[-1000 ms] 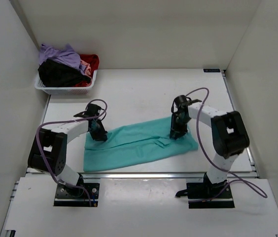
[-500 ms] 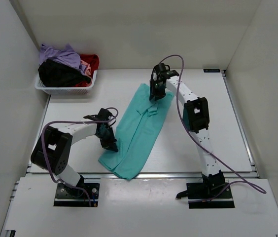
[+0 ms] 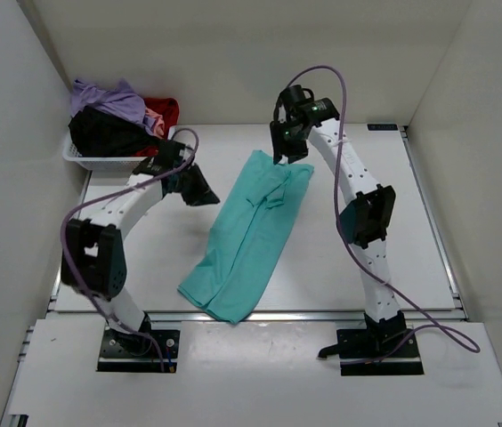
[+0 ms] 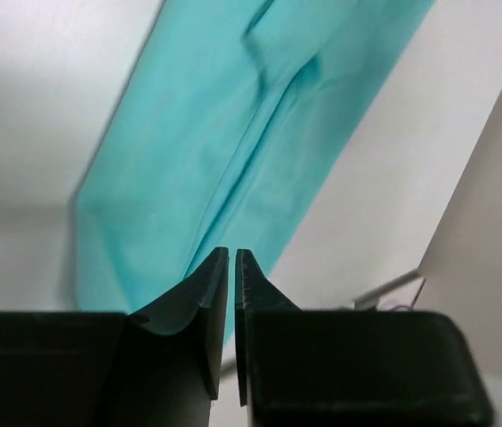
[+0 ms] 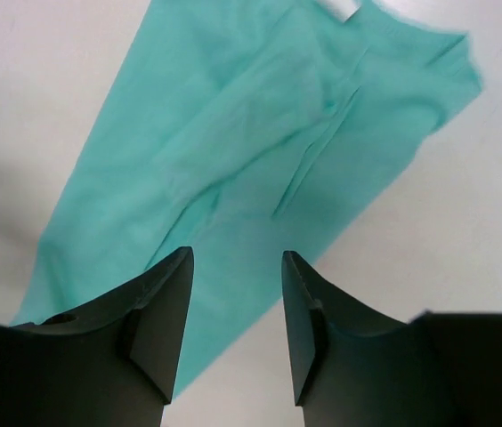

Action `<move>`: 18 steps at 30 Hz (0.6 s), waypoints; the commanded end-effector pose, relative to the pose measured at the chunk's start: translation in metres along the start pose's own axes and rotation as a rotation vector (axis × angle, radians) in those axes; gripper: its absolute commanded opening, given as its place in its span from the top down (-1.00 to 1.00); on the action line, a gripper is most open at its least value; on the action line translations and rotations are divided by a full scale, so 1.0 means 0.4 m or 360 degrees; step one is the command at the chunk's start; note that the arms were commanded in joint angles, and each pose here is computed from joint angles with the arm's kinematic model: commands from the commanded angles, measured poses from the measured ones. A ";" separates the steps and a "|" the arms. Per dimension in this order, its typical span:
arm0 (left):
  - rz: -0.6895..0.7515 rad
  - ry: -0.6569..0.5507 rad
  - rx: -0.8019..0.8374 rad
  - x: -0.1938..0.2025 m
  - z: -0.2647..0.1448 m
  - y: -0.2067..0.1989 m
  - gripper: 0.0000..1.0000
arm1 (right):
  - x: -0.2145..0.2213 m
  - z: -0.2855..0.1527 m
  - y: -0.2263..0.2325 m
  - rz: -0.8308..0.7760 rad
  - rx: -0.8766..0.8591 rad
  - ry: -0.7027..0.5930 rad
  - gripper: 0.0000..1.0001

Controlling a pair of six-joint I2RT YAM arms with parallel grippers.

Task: Fold and stack the t-shirts
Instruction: Rotate the tshirt 90 degrees

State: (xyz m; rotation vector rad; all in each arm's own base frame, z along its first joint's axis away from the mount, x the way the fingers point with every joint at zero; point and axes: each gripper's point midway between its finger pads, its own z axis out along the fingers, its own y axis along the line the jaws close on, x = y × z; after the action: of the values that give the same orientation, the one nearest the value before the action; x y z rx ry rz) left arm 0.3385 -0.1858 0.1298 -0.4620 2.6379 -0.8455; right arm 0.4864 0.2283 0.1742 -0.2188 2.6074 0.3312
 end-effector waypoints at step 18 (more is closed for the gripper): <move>0.0528 -0.0030 0.0006 -0.194 0.348 -0.126 0.73 | 0.609 -0.073 0.383 -0.0295 -0.1016 0.0256 0.20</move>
State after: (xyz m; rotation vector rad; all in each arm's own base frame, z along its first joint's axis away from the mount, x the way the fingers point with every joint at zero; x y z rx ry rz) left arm 0.4498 -0.2557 0.0503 -0.1116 2.6750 -0.7755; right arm 0.2282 0.2897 0.0901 -0.5992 2.7514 0.8572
